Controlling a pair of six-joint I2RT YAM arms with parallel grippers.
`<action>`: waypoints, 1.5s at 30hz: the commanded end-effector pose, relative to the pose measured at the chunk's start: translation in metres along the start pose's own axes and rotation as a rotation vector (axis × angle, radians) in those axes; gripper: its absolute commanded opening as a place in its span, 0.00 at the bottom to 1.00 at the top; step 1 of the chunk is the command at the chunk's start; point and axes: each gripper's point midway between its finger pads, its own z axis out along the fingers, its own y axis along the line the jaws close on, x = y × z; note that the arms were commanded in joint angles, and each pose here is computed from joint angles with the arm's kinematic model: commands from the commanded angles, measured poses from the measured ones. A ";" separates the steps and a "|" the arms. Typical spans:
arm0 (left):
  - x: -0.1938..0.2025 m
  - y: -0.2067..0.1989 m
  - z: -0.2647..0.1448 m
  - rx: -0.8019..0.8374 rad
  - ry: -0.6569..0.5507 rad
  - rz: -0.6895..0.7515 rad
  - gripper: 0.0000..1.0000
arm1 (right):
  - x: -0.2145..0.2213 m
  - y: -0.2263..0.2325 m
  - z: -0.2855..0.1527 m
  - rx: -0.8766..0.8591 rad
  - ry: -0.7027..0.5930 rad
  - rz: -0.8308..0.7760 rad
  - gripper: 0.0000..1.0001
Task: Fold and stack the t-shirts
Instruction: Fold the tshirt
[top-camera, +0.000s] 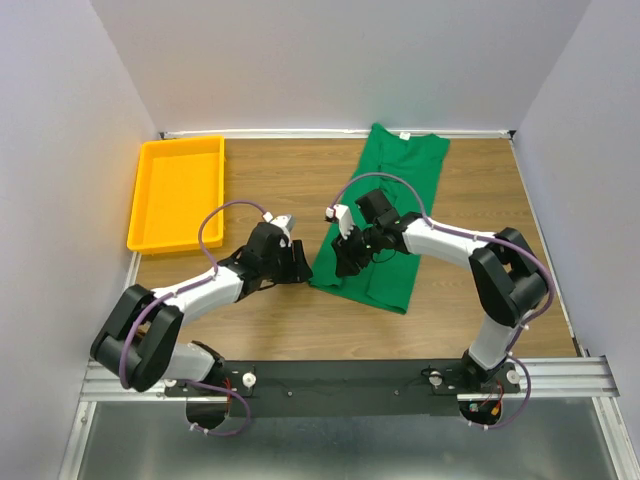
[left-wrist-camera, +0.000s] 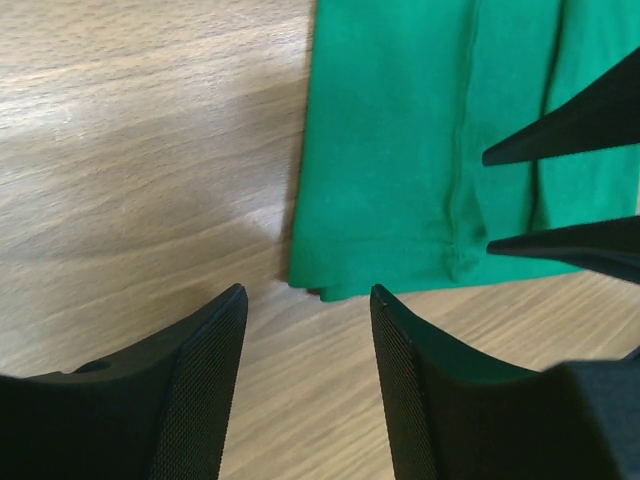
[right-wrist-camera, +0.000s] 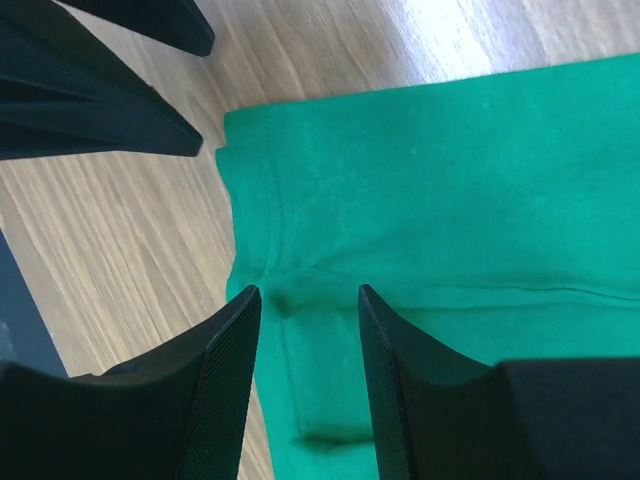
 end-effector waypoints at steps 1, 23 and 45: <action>-0.011 -0.005 0.011 0.012 -0.041 0.000 0.58 | -0.010 -0.002 0.010 -0.001 -0.013 0.026 0.50; -0.021 -0.005 0.019 -0.009 -0.029 0.055 0.56 | 0.032 -0.017 0.006 0.118 0.145 -0.039 0.44; -0.001 -0.032 -0.014 0.112 -0.067 -0.104 0.71 | 0.110 0.018 -0.096 0.151 0.123 -0.683 0.77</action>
